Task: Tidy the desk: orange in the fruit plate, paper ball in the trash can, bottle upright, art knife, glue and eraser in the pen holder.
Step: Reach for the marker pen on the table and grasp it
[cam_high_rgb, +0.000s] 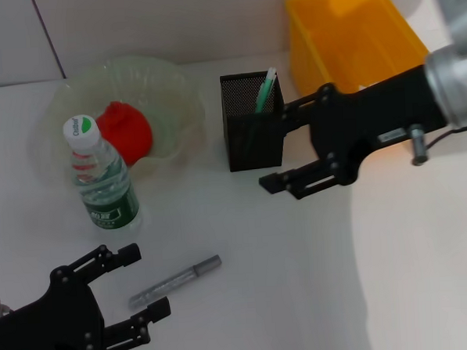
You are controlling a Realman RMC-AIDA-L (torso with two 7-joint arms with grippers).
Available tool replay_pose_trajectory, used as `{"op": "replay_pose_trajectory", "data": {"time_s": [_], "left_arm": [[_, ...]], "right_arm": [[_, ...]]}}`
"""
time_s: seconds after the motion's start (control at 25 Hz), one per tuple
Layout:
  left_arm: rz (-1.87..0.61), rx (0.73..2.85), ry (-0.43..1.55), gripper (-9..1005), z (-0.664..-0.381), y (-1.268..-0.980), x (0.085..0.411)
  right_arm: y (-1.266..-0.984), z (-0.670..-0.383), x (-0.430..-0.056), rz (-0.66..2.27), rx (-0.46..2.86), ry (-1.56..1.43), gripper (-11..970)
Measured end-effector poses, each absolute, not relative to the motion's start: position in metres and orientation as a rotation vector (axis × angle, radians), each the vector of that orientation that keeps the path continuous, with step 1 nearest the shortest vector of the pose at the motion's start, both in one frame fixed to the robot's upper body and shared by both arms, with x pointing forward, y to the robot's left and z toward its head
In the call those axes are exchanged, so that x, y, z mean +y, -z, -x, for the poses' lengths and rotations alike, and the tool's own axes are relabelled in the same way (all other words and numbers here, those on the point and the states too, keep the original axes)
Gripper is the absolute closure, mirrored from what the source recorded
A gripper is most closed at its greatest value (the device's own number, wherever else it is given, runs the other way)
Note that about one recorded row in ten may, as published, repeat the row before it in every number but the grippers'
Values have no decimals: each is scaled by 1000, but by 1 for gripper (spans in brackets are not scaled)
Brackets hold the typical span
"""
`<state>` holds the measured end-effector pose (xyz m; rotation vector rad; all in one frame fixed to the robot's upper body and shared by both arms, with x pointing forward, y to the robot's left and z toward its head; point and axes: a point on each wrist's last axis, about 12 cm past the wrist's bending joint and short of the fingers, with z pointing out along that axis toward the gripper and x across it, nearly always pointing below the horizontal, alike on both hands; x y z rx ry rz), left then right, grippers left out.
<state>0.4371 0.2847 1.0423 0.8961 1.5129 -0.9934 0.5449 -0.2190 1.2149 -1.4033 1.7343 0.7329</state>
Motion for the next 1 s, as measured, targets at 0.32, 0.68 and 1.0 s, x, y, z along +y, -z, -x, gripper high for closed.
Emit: {"op": "replay_pose_trajectory", "data": {"time_s": [0.32,0.68,1.0], "left_arm": [[-961,1539,998,167,-450,-1050,280],[-1116,1687,980,167,-482,-1084,268],[-1290,1803,889,168,-497,-1113,240]], "right_arm": [[-1181,-491,-314,1021,1560,-909,257],[-1110,-415,-392,611,1427,-851,256],[-1091,-396,-395,539,1404,-768,256]]}}
